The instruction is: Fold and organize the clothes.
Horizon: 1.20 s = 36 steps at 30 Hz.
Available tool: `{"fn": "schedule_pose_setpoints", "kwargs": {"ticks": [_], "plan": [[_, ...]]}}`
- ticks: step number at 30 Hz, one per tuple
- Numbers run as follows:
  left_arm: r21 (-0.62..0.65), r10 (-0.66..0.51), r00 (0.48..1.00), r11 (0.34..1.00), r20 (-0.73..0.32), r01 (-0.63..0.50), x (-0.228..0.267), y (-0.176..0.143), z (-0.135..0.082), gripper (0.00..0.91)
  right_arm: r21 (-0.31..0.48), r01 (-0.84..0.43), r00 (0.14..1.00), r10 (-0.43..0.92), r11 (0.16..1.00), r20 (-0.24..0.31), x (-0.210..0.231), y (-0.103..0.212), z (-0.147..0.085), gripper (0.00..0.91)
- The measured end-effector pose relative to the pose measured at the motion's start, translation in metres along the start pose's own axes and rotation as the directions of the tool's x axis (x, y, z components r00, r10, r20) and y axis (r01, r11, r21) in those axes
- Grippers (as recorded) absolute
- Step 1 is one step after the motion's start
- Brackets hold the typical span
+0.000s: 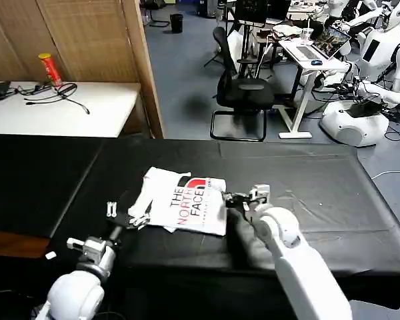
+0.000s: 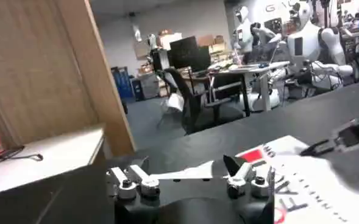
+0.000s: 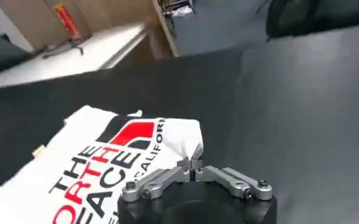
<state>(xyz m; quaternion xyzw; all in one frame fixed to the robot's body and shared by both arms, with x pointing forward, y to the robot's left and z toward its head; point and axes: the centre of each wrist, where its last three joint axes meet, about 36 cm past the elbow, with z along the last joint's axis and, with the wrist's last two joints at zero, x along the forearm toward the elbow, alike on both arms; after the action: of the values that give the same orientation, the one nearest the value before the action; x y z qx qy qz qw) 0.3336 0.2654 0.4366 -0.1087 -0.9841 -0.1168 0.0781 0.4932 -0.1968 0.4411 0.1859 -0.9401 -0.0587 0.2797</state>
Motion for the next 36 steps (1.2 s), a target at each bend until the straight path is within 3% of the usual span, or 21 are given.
{"fn": "schedule_pose_setpoints", "kwargs": {"ticks": [9, 17, 23, 26, 30, 36], "plan": [[0.082, -0.027, 1.0, 0.996, 0.003, 0.026, 0.0, -0.003, 0.004, 0.878, 0.18, -0.117, 0.993, 0.111, 0.977, 0.041, 0.054, -0.014, 0.004, 0.878], [0.138, -0.033, 0.999, 0.99, -0.003, 0.033, 0.008, -0.012, 0.018, 0.878, 0.272, -0.166, 0.958, 0.089, 0.948, 0.274, 0.106, -0.007, 0.041, 0.878], [0.181, -0.042, 0.997, 0.982, -0.07, 0.054, 0.024, -0.021, 0.02, 0.878, 0.276, -0.262, 0.893, 0.124, 0.925, 0.432, 0.14, 0.007, 0.075, 0.878], [0.183, -0.06, 0.995, 0.98, -0.078, 0.073, 0.035, -0.022, 0.019, 0.878, 0.266, -0.288, 0.871, 0.136, 0.92, 0.472, 0.157, 0.017, 0.098, 0.878], [0.188, -0.071, 0.993, 0.978, -0.093, 0.088, 0.052, -0.024, 0.02, 0.878, 0.25, -0.313, 0.862, 0.164, 0.916, 0.48, 0.175, 0.028, 0.126, 0.878], [0.205, -0.088, 0.986, 0.972, -0.145, 0.117, 0.082, -0.03, 0.024, 0.878, 0.167, -0.379, 0.839, 0.262, 0.91, 0.477, 0.199, 0.038, 0.163, 0.878]]}}
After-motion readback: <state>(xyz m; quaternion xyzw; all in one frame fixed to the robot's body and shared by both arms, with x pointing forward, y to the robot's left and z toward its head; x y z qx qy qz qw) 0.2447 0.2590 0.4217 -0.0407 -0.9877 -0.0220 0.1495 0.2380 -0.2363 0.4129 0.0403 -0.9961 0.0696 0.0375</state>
